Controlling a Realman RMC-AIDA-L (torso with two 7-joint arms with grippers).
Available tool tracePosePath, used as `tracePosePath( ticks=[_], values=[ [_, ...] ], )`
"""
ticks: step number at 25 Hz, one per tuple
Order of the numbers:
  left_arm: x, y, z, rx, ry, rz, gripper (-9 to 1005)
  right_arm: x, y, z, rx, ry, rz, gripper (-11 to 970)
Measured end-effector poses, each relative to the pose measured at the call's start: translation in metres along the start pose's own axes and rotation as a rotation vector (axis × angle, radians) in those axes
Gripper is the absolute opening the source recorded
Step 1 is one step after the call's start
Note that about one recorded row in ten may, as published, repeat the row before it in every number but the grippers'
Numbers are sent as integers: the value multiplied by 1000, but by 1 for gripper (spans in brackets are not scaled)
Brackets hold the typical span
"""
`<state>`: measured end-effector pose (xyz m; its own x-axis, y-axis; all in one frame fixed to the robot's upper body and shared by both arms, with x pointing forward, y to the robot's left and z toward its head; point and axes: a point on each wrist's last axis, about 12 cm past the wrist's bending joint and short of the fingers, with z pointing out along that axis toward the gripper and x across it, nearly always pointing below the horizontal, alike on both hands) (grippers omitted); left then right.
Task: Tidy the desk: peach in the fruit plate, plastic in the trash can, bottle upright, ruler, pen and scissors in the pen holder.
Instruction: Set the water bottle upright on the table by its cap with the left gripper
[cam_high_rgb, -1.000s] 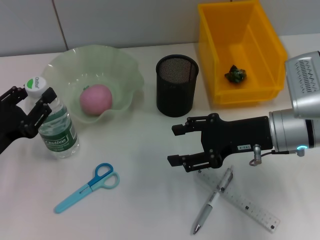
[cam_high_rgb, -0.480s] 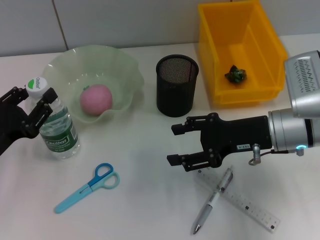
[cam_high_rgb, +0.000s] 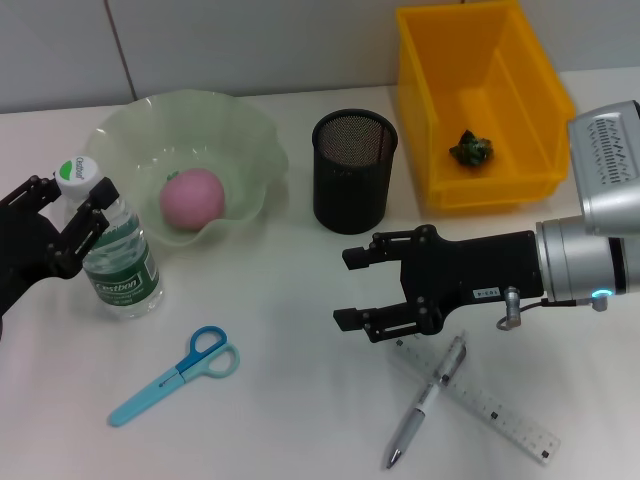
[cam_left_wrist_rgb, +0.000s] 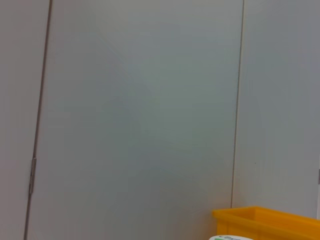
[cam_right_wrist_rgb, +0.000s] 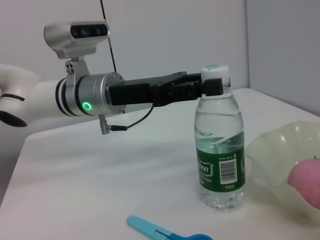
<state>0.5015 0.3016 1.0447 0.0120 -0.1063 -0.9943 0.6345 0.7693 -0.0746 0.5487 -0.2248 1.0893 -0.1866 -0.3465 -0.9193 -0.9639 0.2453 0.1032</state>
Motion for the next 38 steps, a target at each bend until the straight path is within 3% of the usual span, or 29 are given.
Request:
tracePosePath(
  ticks=[38],
  values=[
    [1,2,0,-26,5,-6,495,-3,0,0,-5,-5,-1,765]
  ],
)
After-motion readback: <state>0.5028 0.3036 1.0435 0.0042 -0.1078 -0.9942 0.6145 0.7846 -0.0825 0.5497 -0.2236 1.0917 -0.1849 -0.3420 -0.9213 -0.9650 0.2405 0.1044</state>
